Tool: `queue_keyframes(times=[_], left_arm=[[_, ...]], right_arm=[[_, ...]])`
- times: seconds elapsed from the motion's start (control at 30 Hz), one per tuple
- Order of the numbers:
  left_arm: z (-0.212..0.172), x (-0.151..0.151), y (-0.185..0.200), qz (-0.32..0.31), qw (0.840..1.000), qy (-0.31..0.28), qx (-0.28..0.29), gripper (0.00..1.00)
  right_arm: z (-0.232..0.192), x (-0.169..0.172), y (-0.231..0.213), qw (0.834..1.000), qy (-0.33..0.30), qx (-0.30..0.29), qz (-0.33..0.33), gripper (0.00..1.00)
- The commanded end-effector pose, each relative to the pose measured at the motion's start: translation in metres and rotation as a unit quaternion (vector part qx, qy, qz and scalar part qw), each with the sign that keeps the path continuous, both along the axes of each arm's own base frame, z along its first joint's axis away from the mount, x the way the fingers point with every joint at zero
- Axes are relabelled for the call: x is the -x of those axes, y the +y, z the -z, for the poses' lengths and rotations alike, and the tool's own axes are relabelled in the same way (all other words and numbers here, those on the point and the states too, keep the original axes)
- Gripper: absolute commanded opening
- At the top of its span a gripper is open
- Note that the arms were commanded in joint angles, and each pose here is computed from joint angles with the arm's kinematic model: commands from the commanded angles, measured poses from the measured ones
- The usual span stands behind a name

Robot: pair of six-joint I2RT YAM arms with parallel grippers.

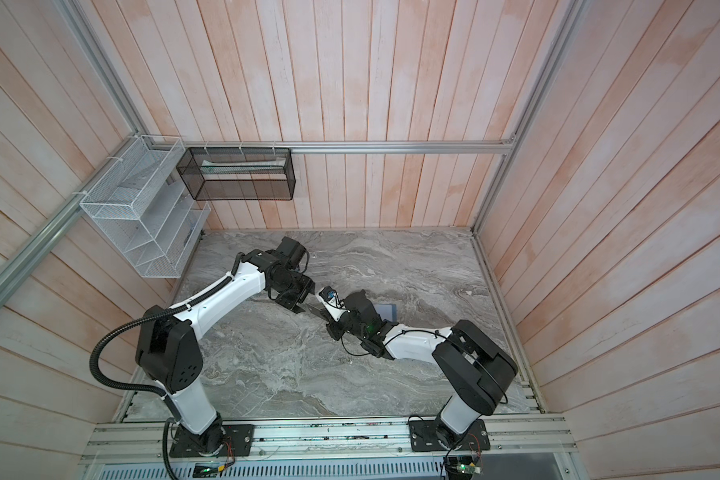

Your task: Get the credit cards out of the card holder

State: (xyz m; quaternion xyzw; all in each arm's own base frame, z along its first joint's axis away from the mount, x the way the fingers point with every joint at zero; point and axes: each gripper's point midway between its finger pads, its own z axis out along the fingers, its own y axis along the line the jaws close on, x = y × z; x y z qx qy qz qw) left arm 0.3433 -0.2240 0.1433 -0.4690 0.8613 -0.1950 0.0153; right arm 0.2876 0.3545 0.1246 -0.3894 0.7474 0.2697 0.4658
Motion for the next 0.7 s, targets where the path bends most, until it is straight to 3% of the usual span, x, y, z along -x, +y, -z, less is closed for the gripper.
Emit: queue_keyframes(times=[0.0, 0.03, 0.13, 0.23, 0.33, 0.4, 0.5, 0.67], left_arm=[[-0.017, -0.005, 0.024, -0.009, 0.999, -0.042, -0.018, 0.92], [-0.021, -0.008, 0.028, -0.008, 0.998, -0.056, -0.018, 1.00], [-0.038, -0.016, 0.037, 0.000, 0.993, -0.120, -0.011, 1.00], [-0.062, -0.026, 0.037, 0.033, 0.975, -0.220, 0.018, 1.00], [-0.091, -0.026, 0.037, 0.069, 0.939, -0.331, 0.056, 1.00], [-0.110, -0.020, 0.039, 0.093, 0.906, -0.404, 0.087, 1.00], [-0.116, -0.009, 0.052, 0.112, 0.881, -0.450, 0.097, 1.00], [-0.110, 0.002, 0.058, 0.167, 0.863, -0.471, 0.065, 1.00]], right_arm=[[-0.008, -0.003, 0.001, 1.000, 0.000, -0.004, -0.003, 0.00], [-0.010, -0.005, 0.001, 1.000, 0.000, -0.007, -0.002, 0.00], [-0.018, -0.010, -0.002, 1.000, -0.008, -0.008, 0.005, 0.00], [-0.030, -0.018, -0.003, 1.000, -0.018, -0.014, 0.009, 0.00], [-0.045, -0.027, -0.005, 0.999, -0.037, -0.026, 0.012, 0.00], [-0.056, -0.035, -0.006, 0.998, -0.047, -0.033, 0.009, 0.00], [-0.070, -0.048, -0.009, 0.997, -0.060, -0.046, 0.005, 0.00], [-0.085, -0.069, -0.007, 0.995, -0.081, -0.063, -0.017, 0.00]])
